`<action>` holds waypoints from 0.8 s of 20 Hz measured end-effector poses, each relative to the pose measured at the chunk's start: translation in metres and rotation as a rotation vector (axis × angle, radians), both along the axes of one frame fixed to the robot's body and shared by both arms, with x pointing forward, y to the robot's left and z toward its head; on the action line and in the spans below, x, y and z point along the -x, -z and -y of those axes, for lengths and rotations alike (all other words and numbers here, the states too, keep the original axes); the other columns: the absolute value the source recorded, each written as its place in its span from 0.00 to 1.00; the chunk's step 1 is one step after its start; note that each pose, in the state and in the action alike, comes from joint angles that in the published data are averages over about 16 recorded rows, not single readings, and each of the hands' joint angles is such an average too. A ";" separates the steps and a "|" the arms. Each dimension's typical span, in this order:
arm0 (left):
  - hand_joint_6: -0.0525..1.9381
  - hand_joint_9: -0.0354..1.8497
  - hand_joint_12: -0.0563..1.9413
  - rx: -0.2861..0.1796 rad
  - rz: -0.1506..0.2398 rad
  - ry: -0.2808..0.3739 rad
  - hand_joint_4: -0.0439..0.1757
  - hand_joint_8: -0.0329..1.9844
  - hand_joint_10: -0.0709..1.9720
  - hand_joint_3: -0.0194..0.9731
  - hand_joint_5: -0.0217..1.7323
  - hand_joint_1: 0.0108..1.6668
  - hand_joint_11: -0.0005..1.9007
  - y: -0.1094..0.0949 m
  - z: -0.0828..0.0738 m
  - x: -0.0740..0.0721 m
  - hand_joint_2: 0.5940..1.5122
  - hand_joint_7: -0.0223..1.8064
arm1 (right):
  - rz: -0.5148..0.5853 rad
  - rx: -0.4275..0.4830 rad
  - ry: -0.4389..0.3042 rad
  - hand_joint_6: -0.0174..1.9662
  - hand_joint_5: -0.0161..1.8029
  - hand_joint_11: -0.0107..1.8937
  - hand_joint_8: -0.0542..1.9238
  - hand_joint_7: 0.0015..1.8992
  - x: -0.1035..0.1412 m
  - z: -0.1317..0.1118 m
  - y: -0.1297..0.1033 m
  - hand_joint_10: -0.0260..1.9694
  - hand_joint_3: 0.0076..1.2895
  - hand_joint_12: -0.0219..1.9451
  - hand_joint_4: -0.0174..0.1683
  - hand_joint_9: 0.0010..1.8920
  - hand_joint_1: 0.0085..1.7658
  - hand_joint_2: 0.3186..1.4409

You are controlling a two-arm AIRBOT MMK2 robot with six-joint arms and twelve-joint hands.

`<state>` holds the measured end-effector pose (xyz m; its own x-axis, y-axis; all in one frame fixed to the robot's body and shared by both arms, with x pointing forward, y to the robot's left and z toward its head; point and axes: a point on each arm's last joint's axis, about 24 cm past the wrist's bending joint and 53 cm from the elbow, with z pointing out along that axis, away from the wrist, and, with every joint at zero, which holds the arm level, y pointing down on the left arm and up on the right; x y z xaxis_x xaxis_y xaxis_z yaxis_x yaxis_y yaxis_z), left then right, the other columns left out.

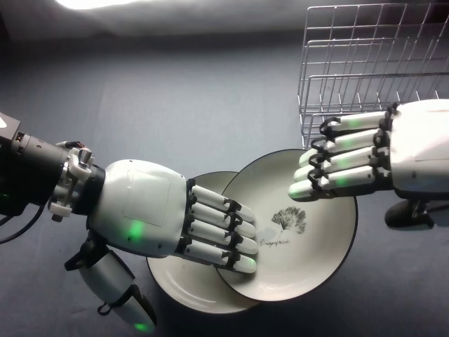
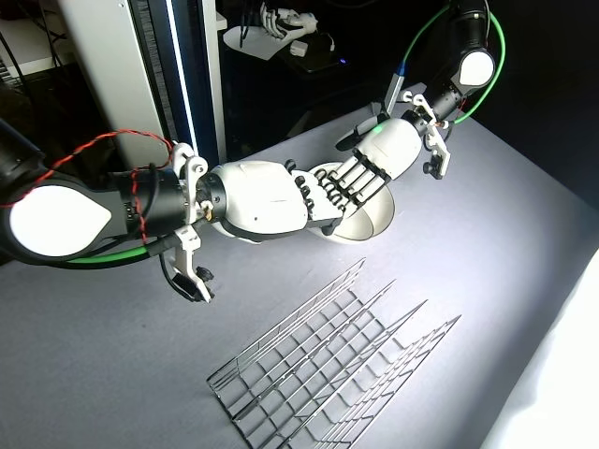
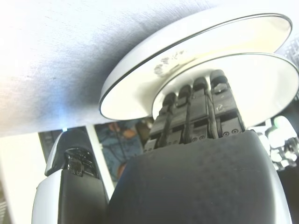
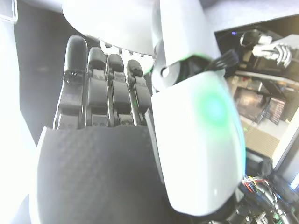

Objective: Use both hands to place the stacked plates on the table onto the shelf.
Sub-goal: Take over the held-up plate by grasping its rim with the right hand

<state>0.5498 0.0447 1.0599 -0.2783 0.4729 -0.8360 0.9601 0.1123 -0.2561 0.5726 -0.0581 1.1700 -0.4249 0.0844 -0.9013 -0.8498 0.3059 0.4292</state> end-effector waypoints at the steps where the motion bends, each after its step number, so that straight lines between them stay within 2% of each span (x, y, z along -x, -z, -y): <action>1: 0.02 0.02 0.04 0.000 0.000 0.000 0.19 0.00 0.03 0.04 0.01 0.00 0.01 0.000 0.000 0.000 0.58 0.01 | -0.004 0.002 -0.002 0.03 0.13 0.01 0.03 0.14 0.000 -0.003 0.002 0.17 0.01 0.67 0.09 0.08 0.73 0.64; 9: 0.02 0.02 0.04 0.002 0.001 -0.003 0.19 0.00 0.03 0.03 0.01 0.00 0.01 -0.001 0.000 -0.002 0.58 0.01 | -0.040 0.014 -0.020 0.04 0.20 0.01 0.04 0.22 0.004 -0.028 0.020 0.31 0.01 0.73 0.08 0.08 0.73 0.67; 16: 0.02 0.02 0.04 0.003 0.001 -0.004 0.19 0.00 0.03 0.04 0.00 0.00 0.01 -0.001 0.000 -0.003 0.58 0.01 | -0.062 0.023 -0.031 0.08 0.27 0.02 0.05 0.27 0.004 -0.046 0.033 0.37 0.01 0.77 0.08 0.12 0.69 0.70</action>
<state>0.5523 0.0445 1.0610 -0.2792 0.4694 -0.8377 0.9599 0.1153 -0.2554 0.5684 -0.0117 1.1368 -0.4821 0.0498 -0.8747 -0.8309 0.2906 0.4745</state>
